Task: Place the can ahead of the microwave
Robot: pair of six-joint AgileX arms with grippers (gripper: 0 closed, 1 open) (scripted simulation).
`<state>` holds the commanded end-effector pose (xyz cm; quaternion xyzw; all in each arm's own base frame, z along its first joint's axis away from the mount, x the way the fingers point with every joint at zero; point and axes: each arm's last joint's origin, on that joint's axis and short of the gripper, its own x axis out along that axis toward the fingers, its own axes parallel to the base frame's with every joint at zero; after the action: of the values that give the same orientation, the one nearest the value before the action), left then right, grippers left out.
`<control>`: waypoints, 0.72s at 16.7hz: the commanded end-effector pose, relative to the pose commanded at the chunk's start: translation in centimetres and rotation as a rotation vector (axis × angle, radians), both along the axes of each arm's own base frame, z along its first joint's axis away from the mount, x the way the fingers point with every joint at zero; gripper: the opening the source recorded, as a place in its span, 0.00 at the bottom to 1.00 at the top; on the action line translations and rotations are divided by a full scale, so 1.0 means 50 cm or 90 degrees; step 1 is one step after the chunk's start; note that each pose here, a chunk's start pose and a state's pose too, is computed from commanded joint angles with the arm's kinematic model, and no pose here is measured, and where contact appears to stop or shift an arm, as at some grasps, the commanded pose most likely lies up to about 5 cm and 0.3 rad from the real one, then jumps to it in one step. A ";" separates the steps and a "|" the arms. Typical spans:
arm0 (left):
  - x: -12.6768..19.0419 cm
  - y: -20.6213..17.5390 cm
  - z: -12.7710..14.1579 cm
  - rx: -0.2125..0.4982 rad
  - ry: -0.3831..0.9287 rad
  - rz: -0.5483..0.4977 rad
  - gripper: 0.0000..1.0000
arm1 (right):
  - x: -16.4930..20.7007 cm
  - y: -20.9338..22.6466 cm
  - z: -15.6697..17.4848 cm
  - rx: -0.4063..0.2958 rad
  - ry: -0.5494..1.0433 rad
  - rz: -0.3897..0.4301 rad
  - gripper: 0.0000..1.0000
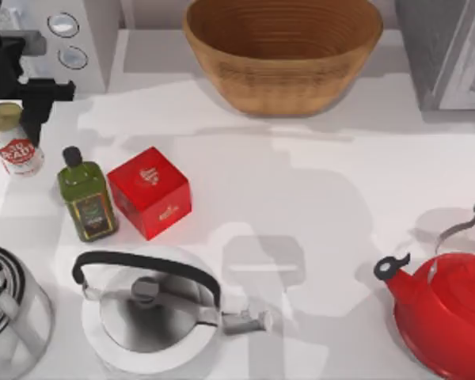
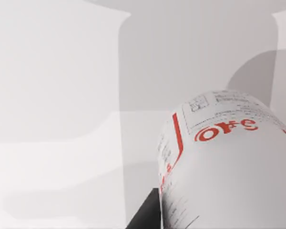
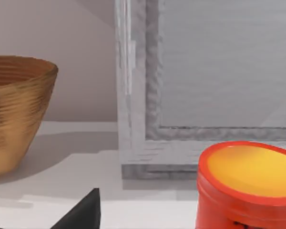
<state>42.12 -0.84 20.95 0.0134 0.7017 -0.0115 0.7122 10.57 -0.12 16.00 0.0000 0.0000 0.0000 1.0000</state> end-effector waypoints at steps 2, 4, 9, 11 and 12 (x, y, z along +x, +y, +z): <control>-0.003 0.012 -0.005 -0.001 0.009 0.010 0.00 | 0.000 0.000 0.000 0.000 0.000 0.000 1.00; -0.003 0.012 -0.005 -0.001 0.009 0.010 0.00 | 0.000 0.000 0.000 0.000 0.000 0.000 1.00; -0.003 0.012 -0.020 -0.001 0.010 0.009 0.00 | 0.000 0.000 0.000 0.000 0.000 0.000 1.00; -0.003 0.012 -0.021 -0.001 0.009 0.010 0.00 | 0.000 0.000 0.000 0.000 0.000 0.000 1.00; -0.003 0.012 -0.021 -0.001 0.009 0.010 0.00 | 0.000 0.000 0.000 0.000 0.000 0.000 1.00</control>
<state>41.95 -0.24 19.91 0.0072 0.7070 -0.0069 0.7071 10.57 -0.12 16.00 0.0000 0.0000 0.0000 1.0000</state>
